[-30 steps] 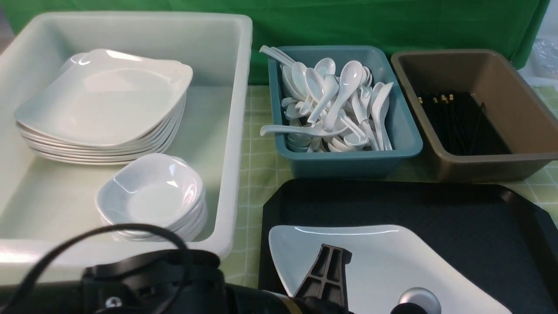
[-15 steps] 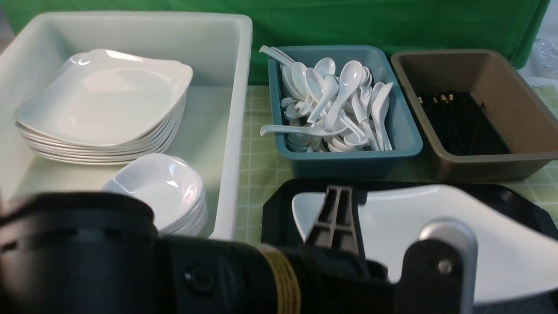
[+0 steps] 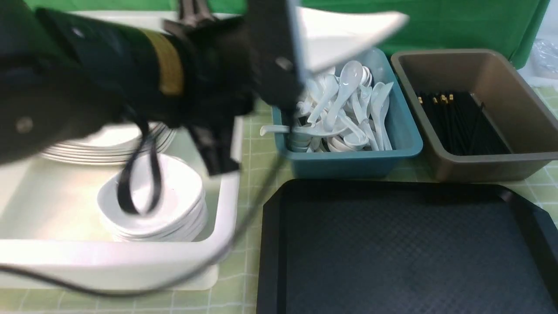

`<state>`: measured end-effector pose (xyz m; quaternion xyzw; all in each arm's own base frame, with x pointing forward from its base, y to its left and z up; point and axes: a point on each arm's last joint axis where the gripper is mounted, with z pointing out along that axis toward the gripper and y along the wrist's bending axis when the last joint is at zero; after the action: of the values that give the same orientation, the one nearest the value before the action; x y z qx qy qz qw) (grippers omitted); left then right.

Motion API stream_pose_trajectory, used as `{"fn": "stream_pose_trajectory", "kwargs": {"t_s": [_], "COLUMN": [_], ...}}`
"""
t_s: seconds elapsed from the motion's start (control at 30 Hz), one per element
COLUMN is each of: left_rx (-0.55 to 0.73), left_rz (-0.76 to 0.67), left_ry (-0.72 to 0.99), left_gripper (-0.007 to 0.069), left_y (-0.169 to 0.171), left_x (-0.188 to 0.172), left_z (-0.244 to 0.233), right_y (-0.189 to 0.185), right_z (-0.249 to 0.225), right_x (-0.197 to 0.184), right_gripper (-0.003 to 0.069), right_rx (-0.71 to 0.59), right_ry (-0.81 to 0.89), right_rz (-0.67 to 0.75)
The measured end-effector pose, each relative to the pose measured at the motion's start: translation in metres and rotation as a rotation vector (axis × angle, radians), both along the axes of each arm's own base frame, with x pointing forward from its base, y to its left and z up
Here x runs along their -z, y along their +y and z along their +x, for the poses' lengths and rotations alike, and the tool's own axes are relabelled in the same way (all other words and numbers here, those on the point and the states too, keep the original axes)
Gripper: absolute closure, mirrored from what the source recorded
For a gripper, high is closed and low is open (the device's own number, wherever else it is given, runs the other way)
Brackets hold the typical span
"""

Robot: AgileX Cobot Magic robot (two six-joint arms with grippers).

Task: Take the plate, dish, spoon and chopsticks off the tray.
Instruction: Use the left arm to put the plate into the large storage box on the left

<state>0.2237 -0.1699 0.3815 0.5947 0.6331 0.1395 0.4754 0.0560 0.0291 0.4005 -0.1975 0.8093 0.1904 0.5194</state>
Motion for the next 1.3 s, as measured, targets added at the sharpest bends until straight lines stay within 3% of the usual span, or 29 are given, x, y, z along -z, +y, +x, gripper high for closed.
{"fn": "stream_pose_trajectory", "kwargs": {"t_s": [0.03,0.17,0.43,0.73,1.07,1.17,1.3], "left_rx": [-0.094,-0.261,-0.456,-0.435,-0.397,-0.42,-0.433], "left_rz": [0.017,0.062,0.155,0.262,0.306,0.271,0.247], "left_ry": [-0.005,-0.015,0.092,0.191,0.235,0.244,0.24], "left_gripper": [0.0594,0.0594,0.0594,0.0594,0.0591,0.055,0.0386], "left_y": [0.021,0.068,0.122,0.125,0.121,0.12,0.12], "left_x": [0.001,0.006,0.043,0.095,0.128,0.131,0.131], "left_z": [0.016,0.046,0.091,0.125,0.143,0.145,0.146], "right_y": [0.005,0.011,0.017,0.019,0.02,0.02,0.02], "right_z": [-0.001,0.002,0.006,0.007,0.006,0.005,0.005], "right_x": [-0.003,-0.004,-0.002,0.0,0.001,0.001,0.001], "right_gripper": [0.0635,0.0635,0.0635,0.0631,0.0629,0.0629,0.0629], "right_rx": [-0.045,-0.074,-0.089,-0.094,-0.102,-0.103,-0.108], "right_ry": [-0.028,-0.038,-0.033,-0.011,0.006,0.008,0.014], "right_rz": [0.023,0.01,-0.029,-0.029,-0.022,-0.021,-0.016]}}
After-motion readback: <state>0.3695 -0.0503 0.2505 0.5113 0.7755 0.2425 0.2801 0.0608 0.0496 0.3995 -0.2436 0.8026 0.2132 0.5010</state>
